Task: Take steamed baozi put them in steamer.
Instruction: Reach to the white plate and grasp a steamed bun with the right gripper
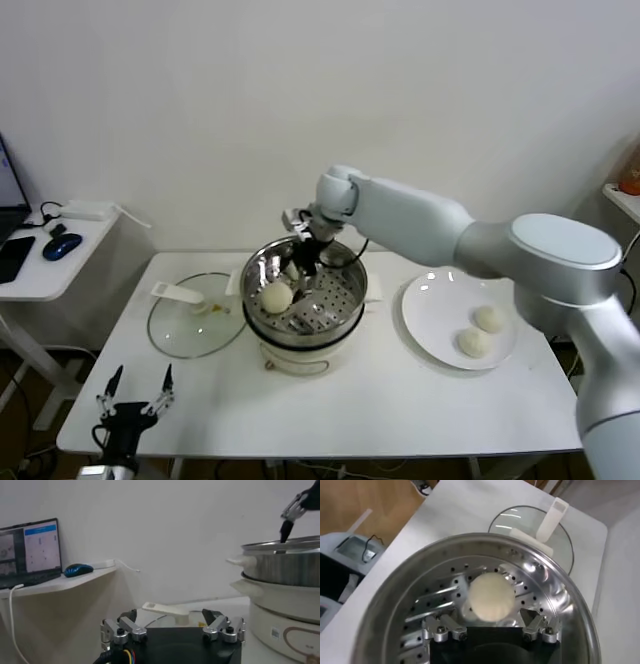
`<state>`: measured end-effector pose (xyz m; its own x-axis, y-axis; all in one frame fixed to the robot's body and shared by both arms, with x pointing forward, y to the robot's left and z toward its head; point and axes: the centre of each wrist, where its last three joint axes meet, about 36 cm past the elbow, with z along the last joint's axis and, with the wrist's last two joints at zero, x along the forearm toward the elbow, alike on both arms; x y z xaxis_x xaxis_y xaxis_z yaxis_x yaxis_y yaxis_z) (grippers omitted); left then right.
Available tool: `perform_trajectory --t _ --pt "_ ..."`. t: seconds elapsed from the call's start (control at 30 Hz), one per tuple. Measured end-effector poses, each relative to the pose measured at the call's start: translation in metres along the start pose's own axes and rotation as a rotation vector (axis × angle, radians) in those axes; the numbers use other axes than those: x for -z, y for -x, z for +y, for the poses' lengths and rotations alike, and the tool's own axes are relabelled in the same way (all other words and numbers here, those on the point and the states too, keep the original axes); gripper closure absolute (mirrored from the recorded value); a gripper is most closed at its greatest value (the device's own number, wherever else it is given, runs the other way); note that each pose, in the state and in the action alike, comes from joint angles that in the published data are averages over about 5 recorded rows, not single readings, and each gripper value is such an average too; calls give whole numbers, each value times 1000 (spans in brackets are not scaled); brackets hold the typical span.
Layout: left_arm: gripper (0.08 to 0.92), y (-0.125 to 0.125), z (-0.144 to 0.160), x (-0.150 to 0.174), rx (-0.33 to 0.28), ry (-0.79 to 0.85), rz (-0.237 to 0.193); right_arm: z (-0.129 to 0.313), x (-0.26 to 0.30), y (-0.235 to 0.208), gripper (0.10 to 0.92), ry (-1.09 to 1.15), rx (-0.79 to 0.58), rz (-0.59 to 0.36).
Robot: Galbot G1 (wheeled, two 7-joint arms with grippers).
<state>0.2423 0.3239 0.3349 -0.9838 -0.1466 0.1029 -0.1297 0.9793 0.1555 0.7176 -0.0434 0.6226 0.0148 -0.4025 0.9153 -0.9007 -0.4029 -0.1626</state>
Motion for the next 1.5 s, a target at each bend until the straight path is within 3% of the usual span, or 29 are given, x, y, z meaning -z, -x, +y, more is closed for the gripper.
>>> perform_trajectory --t 0.43,0.7,1.1,1.5 --pt "177 6 -2 5 0 -6 -11 49 -71 -115 200 -31 -2 75" --pt "177 10 -8 9 -7 -6 -19 101 -143 -155 200 22 -21 144" --pt "177 7 -9 10 1 -5 -18 182 -253 -147 200 204 -53 218" --pt "177 6 -9 8 3 -4 -14 239 -313 -98 200 304 -10 255"
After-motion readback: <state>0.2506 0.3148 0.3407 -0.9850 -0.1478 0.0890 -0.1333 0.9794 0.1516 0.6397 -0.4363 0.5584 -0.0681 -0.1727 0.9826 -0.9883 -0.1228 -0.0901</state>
